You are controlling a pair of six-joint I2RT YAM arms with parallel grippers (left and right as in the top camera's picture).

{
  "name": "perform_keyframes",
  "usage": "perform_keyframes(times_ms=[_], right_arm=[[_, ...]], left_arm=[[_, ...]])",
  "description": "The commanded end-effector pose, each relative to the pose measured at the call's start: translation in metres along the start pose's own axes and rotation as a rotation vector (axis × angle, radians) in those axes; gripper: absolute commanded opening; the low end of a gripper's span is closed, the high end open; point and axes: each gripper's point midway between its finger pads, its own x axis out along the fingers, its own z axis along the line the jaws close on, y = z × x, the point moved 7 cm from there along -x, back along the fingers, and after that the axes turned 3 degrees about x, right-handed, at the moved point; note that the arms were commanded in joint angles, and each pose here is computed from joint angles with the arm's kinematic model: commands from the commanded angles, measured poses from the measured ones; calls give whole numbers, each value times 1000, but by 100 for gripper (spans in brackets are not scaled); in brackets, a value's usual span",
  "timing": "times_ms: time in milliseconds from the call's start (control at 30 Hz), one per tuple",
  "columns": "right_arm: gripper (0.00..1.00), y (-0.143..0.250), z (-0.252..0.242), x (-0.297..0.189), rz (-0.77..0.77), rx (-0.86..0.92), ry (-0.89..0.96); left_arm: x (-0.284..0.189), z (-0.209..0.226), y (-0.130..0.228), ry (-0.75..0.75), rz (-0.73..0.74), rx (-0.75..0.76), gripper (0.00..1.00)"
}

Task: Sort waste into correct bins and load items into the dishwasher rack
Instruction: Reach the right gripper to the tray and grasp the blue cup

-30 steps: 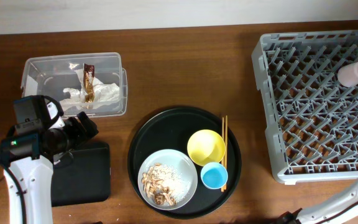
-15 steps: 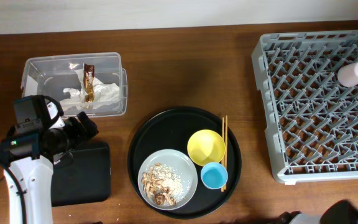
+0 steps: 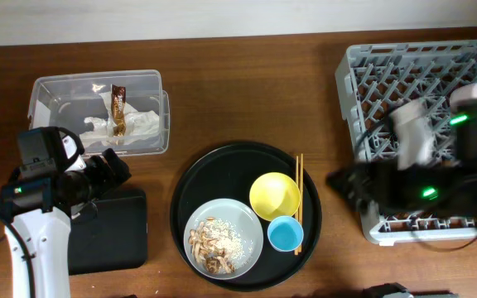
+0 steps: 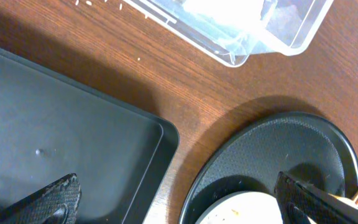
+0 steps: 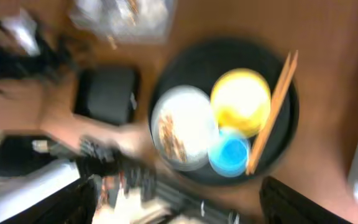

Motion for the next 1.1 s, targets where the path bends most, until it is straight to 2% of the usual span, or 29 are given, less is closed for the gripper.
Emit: perform_keyframes(times_ms=[0,67,167,200,233,267,500,633,800,1067], right_arm=[[85,24,-23,43,141,108,241],[81,36,-30,72,208,134,345],[76,53,-22,123,290,102,372],[71,58,-18,139,303,93,381],[58,62,-14,155,309,91,398],[51,66,-11,171,321,91,418],[47,93,-16,255,439,48,671],[46,92,-20,277,431,30,704],[40,88,-19,287,397,22,696],[37,100,-32,293,420,41,726]], left_arm=[[-7,-1,-3,2,-27,-12,99],[-7,-1,-3,2,-26,-12,99],[-7,-1,-3,1,-26,-12,99],[-7,-1,-3,2,-27,-12,99],[-7,-1,-3,1,-27,-12,99],[-7,-1,-3,2,-26,-12,99],[-7,-1,-3,2,-26,-12,99],[-7,-1,-3,2,-26,-12,99],[-7,-1,-3,1,-26,-12,99],[-7,-1,-3,2,-27,-12,99]])
